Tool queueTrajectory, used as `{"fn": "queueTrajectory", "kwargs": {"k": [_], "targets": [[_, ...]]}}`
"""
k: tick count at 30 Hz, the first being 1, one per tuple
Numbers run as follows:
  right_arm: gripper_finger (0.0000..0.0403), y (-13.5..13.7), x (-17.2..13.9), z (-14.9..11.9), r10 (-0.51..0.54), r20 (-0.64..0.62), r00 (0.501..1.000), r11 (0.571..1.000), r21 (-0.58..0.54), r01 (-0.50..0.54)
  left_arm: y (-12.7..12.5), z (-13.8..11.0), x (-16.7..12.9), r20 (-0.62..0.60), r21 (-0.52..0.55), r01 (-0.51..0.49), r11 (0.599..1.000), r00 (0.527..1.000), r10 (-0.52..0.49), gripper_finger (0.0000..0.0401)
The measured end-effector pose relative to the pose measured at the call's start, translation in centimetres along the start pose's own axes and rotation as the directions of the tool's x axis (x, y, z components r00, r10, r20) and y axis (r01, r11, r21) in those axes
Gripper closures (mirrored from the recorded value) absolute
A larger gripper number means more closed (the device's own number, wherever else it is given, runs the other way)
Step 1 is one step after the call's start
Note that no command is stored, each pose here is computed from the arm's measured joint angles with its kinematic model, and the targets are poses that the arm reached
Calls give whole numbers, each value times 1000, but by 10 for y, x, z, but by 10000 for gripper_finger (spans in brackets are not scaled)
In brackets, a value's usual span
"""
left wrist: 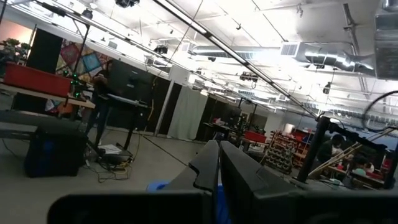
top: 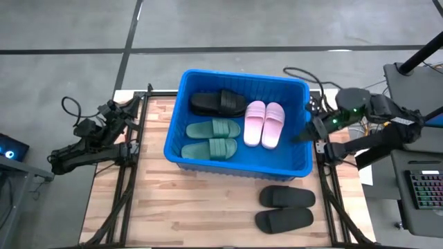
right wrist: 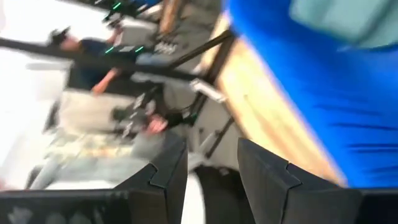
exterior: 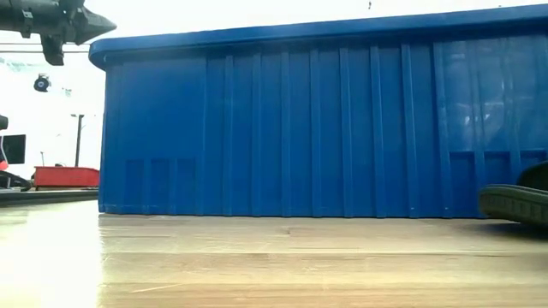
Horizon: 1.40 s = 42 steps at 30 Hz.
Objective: Pick and place slides into bin
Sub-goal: Put the black slipper into the blue bin
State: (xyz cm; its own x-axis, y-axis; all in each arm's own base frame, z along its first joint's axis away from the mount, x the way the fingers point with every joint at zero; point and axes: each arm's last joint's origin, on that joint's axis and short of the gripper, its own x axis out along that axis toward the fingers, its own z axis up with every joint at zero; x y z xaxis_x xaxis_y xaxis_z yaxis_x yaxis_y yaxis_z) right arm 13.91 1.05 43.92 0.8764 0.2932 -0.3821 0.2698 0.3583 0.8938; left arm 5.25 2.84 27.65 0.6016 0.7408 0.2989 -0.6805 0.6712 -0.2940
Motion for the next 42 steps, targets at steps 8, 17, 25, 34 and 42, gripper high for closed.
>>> {"fn": "queueTrajectory", "kwargs": {"k": [8,17,25,34,42], "targets": [[277,24,27,-38,54,-75,996,999,6,-54,0,0,0,-4,3,0,1000,1000,0,399],[302,22,54,-90,-119,-125,985,989,73,129,1,-6,0,-53,41,-1,999,999,4,399],[317,14,77,-121,-271,-147,951,953,98,286,1,-7,0,-62,47,-1,999,998,4,399],[319,-11,117,-155,-547,-144,825,832,15,554,1,-7,0,-61,47,-2,999,998,5,399],[308,-33,159,-177,-694,-97,713,714,31,699,1,-7,0,-60,46,-2,999,998,5,399]]}}
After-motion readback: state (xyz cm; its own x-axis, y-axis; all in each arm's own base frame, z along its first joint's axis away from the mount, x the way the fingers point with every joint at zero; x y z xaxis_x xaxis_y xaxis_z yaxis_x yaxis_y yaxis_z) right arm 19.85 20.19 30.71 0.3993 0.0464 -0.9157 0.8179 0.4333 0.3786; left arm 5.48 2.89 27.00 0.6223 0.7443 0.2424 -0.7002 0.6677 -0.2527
